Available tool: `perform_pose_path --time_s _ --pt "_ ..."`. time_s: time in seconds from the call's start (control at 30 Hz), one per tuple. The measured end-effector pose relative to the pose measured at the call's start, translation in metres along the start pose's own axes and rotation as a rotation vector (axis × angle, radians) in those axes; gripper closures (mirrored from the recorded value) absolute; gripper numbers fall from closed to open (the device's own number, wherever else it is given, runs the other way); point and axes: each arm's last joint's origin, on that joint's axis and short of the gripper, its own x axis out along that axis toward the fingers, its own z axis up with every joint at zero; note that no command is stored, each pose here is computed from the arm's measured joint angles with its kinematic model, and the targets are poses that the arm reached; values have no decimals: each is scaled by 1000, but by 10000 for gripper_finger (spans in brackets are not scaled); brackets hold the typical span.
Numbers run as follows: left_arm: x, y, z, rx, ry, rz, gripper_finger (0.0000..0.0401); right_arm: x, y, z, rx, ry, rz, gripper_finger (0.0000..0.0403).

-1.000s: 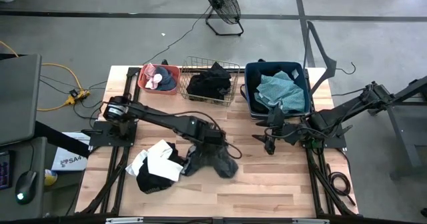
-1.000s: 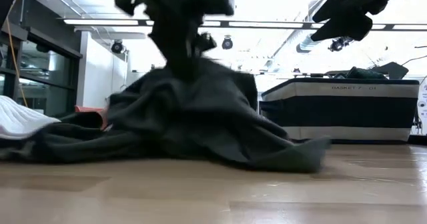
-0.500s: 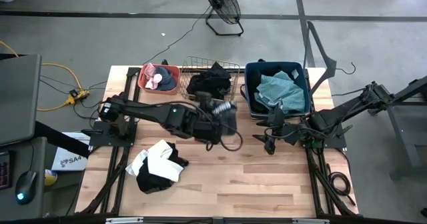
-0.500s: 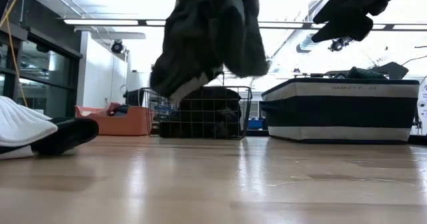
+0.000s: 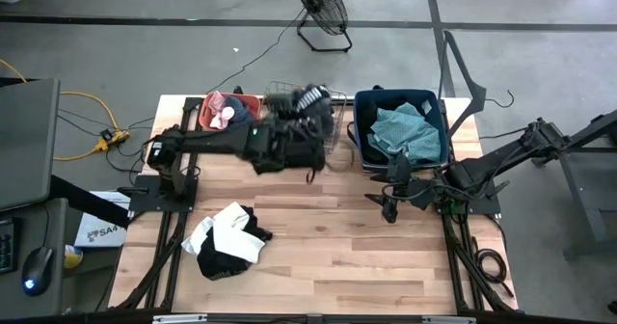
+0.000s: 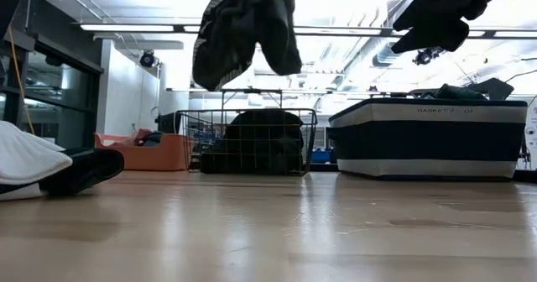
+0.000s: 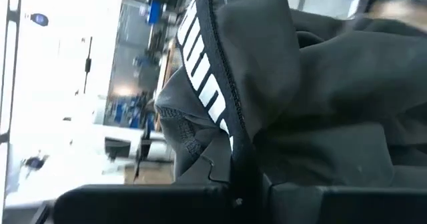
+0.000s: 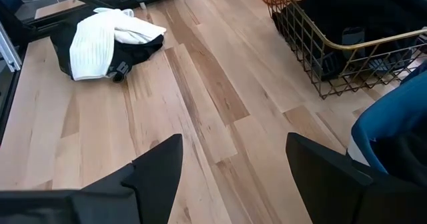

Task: Pick & Place Cloths
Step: Put the gray boxer into the gold wire basket

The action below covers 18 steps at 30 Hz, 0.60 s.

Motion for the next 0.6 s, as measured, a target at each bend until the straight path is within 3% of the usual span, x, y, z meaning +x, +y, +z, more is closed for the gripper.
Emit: perform_pose_path --time_s 0.2,0.37,0.6 --pt "50 14 -7 30 127 13 395 0 0 0 -1 0 -1 144" --pt "88 18 -13 14 184 -99 395 0 0 0 -4 4 -3 144" --pt "126 -5 -14 159 132 -298 395 0 0 0 -4 4 -4 144"
